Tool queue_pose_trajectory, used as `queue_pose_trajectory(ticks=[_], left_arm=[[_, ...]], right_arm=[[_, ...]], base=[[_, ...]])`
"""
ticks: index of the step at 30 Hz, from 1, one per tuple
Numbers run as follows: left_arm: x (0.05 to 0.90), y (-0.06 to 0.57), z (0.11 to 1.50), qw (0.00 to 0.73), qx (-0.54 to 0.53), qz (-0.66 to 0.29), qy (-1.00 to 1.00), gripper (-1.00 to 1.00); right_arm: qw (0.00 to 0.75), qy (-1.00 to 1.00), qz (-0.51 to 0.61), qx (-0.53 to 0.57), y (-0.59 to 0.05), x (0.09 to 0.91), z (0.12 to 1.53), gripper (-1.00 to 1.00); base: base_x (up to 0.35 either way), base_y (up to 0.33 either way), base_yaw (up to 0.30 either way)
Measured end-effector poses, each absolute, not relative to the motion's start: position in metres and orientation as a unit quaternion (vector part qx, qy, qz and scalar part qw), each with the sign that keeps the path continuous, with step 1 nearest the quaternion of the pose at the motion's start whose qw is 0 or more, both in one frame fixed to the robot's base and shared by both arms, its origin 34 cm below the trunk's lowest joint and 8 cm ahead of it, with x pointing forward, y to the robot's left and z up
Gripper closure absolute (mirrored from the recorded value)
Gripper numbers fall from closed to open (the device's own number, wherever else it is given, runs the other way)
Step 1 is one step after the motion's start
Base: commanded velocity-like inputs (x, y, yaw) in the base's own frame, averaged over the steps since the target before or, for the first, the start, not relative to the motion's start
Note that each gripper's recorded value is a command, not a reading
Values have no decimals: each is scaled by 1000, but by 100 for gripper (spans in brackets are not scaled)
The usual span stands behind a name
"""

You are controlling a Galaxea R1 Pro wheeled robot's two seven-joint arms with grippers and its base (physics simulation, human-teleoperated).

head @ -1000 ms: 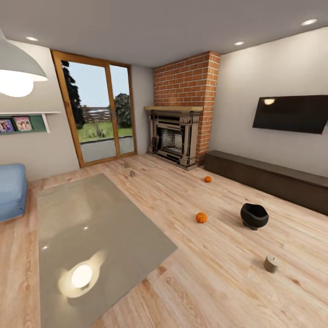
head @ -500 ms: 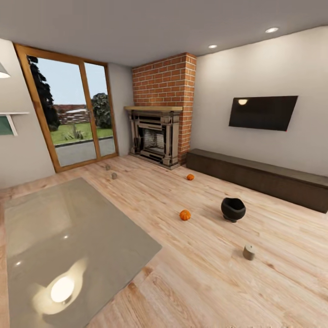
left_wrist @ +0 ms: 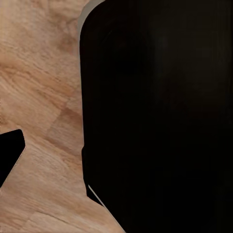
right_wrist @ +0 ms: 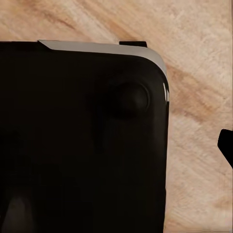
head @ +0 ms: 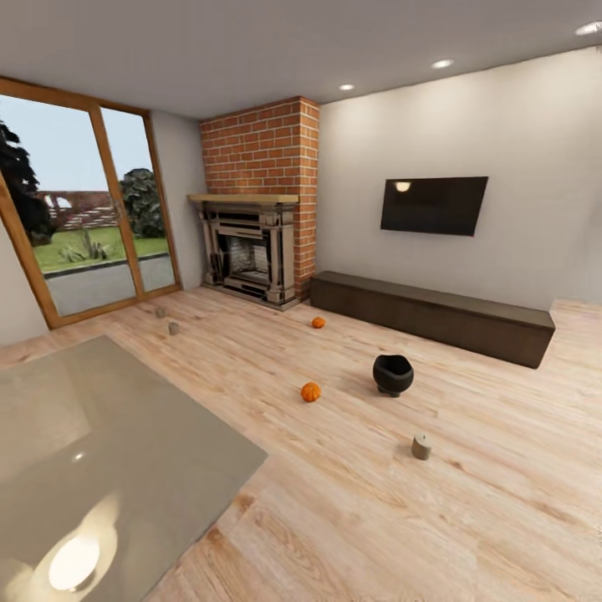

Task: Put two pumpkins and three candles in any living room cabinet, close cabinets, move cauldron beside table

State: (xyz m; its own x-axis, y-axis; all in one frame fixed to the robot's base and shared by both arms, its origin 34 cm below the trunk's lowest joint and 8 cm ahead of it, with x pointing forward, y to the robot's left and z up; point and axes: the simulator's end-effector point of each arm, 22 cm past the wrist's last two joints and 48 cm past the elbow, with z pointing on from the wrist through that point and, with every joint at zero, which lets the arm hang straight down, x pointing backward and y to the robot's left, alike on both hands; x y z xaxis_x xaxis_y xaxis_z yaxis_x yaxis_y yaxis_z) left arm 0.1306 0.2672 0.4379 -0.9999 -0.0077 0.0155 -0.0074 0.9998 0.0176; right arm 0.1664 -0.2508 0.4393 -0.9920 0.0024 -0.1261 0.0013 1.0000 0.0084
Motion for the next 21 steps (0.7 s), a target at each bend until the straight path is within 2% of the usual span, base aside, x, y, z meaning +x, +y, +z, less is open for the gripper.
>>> queue_pose_trajectory(ticks=[12,21], left_arm=[[139,262,438,-1,2,-2,-1000,-100],[142,264,438,-8,-3,-3,-1000,-100]], right_arm=[[62,998,5,1,-249,165,439,-100],[60,998,8,1,-245,164,439,-100]], base=[[0,-11,-274],[0,-220,-274]])
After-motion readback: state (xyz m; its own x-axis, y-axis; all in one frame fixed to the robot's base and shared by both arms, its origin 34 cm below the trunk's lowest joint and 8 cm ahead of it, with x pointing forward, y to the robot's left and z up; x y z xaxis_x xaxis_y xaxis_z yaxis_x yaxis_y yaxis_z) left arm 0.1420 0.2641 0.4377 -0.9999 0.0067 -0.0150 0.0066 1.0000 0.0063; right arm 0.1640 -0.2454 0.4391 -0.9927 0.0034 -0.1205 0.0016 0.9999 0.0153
